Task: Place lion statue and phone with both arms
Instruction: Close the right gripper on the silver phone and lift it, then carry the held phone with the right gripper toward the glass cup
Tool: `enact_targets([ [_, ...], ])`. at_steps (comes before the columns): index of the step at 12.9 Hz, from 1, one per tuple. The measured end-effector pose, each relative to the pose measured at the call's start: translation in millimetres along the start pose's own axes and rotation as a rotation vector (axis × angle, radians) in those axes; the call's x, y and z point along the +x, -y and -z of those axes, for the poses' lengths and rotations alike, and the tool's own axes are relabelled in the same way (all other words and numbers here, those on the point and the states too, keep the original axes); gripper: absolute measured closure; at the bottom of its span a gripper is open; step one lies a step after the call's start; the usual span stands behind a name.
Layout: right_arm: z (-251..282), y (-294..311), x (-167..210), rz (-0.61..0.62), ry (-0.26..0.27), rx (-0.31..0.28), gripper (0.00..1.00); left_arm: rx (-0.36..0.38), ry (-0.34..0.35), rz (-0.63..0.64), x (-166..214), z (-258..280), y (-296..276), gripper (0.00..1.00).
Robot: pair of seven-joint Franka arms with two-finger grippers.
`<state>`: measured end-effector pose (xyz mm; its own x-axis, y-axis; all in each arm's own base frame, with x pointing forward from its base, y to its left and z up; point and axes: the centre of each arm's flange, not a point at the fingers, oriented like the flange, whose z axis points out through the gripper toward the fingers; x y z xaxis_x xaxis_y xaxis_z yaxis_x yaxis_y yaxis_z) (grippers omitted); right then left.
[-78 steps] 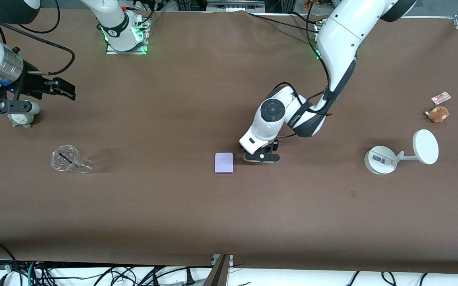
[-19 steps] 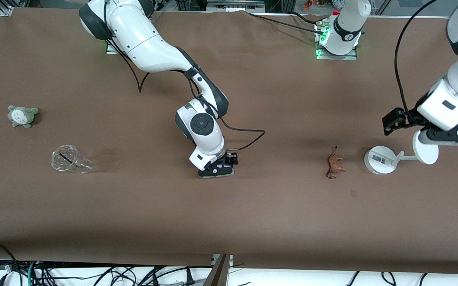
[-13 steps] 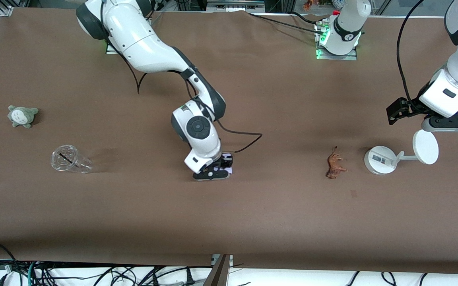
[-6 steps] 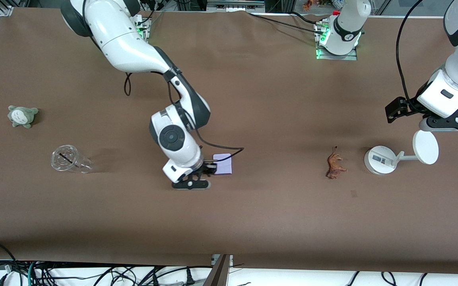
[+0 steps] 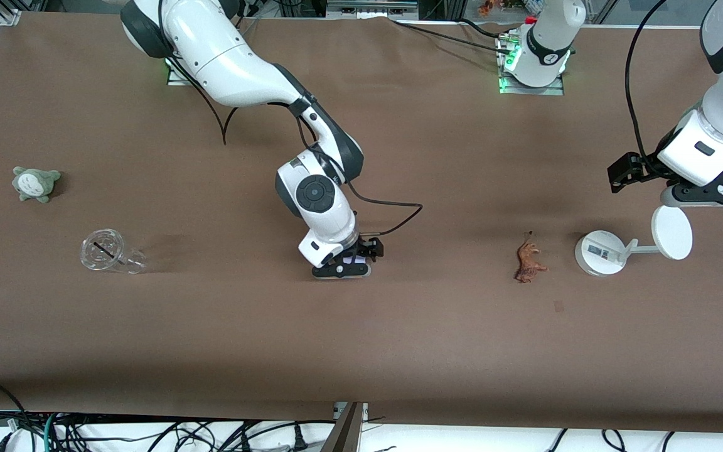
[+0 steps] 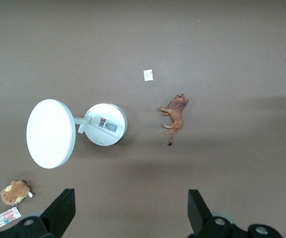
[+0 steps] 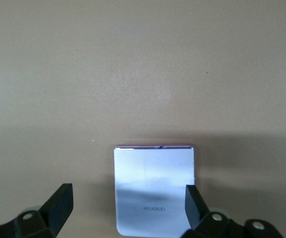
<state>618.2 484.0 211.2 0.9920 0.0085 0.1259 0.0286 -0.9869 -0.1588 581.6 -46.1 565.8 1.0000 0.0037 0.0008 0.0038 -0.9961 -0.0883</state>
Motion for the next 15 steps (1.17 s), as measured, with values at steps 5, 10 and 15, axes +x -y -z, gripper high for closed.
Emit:
enact_targets([
  [5, -27.0, -10.4, -5.1, 0.034, 0.001, -0.054, 0.00, 0.000, 0.001, 0.001, 0.0, -0.1, 0.7, 0.00],
  [10, -39.1, -12.0, -5.9, 0.037, -0.020, -0.040, 0.00, 0.000, 0.002, 0.002, 0.0, -0.2, 1.4, 0.00],
  [15, -34.9, -19.8, 2.0, 0.056, -0.035, -0.059, 0.16, 0.000, 0.002, 0.004, 0.0, -0.3, 2.1, 0.00],
])
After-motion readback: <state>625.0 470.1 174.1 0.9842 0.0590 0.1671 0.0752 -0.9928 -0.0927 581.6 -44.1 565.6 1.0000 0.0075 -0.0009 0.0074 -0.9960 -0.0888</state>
